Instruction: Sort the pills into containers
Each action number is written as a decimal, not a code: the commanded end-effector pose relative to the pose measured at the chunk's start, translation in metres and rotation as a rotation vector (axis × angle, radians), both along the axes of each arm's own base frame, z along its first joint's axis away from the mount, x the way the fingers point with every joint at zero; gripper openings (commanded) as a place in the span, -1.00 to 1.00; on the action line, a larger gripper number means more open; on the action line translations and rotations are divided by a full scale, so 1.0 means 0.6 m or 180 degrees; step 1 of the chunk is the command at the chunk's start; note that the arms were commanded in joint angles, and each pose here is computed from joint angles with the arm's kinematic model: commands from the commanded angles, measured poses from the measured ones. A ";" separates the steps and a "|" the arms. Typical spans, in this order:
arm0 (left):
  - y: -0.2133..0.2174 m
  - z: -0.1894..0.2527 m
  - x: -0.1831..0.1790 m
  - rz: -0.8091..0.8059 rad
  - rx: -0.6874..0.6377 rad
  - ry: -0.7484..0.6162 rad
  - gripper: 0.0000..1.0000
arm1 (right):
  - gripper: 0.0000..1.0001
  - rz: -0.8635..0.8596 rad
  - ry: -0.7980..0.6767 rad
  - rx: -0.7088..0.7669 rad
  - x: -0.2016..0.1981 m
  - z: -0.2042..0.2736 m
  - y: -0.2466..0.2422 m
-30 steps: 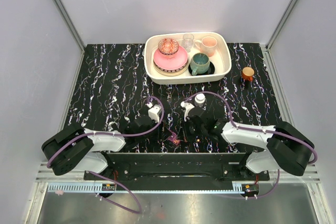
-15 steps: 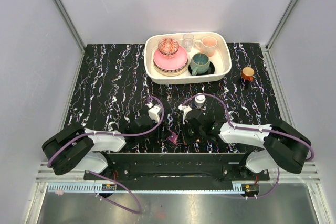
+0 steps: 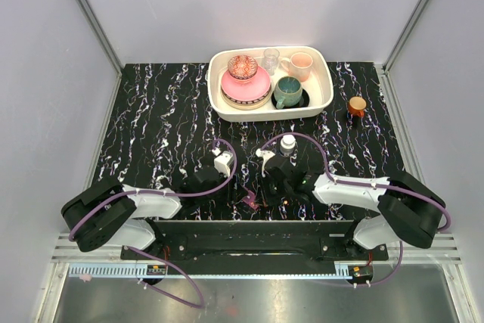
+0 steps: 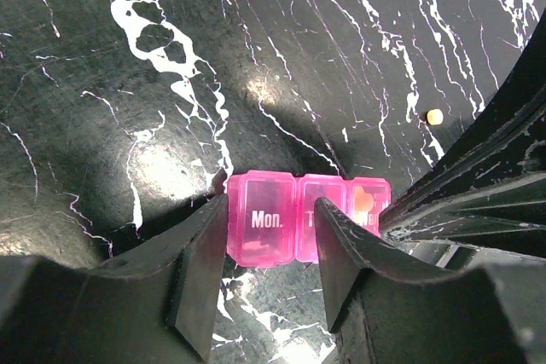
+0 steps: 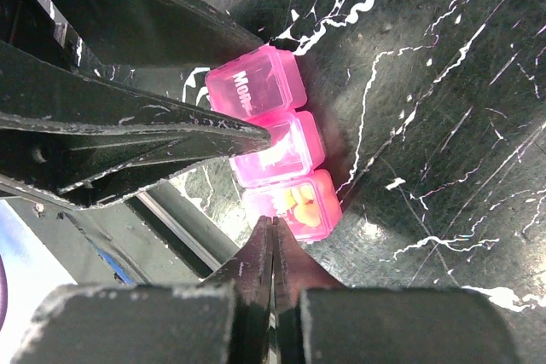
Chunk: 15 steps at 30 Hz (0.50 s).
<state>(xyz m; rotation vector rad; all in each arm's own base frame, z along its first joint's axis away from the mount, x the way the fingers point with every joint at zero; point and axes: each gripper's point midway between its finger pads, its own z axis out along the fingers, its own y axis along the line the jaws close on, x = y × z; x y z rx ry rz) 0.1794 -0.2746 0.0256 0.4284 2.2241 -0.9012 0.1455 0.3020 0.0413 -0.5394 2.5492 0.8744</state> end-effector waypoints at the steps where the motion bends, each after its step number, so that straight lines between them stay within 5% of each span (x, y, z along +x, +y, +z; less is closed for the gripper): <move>1: 0.022 -0.046 -0.029 -0.0126 0.0338 0.0215 -0.05 | -1.00 -0.0023 -0.0074 -0.0066 0.009 0.006 0.006; 15: 0.022 -0.050 -0.031 -0.0139 0.0357 0.0238 -0.05 | -1.00 -0.0012 -0.0072 -0.0380 0.009 -0.004 -0.015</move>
